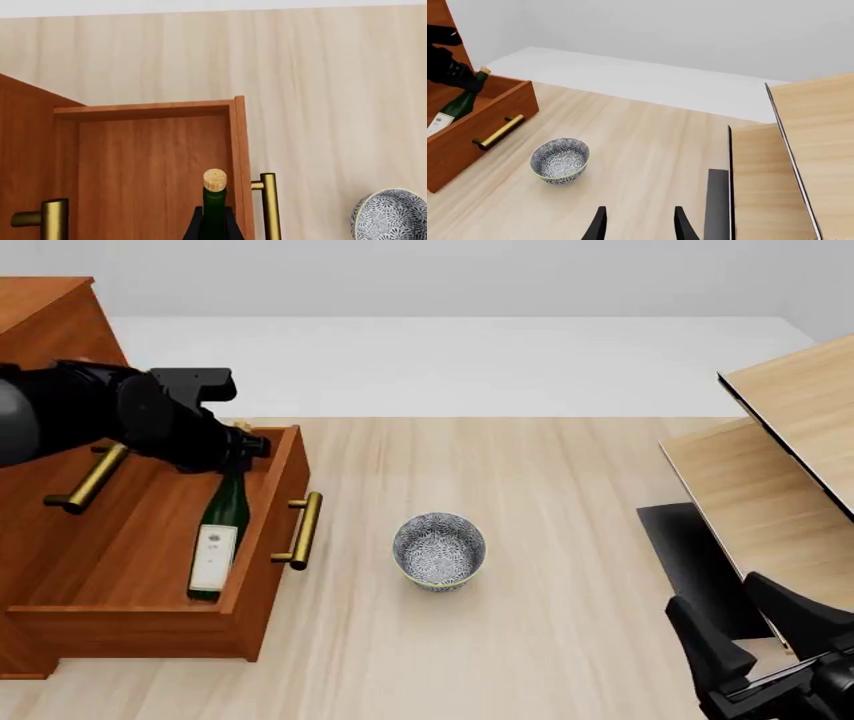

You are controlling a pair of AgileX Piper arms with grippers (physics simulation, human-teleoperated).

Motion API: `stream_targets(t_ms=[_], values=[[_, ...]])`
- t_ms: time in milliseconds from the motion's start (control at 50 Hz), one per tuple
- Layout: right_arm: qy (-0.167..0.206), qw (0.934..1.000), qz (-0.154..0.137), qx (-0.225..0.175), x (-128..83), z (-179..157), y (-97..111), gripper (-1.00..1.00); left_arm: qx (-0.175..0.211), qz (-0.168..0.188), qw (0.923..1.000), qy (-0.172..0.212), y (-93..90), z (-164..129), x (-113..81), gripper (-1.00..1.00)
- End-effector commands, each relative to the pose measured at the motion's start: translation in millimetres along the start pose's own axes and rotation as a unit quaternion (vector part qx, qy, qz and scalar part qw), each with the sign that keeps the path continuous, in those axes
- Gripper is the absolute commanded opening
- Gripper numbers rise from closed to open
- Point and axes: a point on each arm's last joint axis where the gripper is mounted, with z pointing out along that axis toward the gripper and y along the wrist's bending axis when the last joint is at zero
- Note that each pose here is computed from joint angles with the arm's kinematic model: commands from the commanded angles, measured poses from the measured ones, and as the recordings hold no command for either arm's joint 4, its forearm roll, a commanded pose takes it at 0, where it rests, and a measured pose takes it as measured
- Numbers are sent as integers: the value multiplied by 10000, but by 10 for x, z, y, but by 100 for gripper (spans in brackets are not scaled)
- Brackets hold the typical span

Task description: Put the wine bottle in the bottom drawer of the cabinet.

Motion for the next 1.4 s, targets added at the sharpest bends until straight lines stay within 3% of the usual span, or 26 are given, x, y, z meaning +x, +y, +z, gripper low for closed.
stream_targets(t_ms=[20, 680, 1400], values=[[7, 10000, -9, -2, 1, 0, 0, 100, 7, -243, 9966, 781, 20, 316, 319, -100], [46, 10000, -14, -27, 4, 21, 4, 100, 20, -213, 9960, 868, -6, 467, 406, -100], [54, 10000, -8, -57, 5, 22, 9, 100, -6, -213, 9969, 761, 44, 425, 332, -100]])
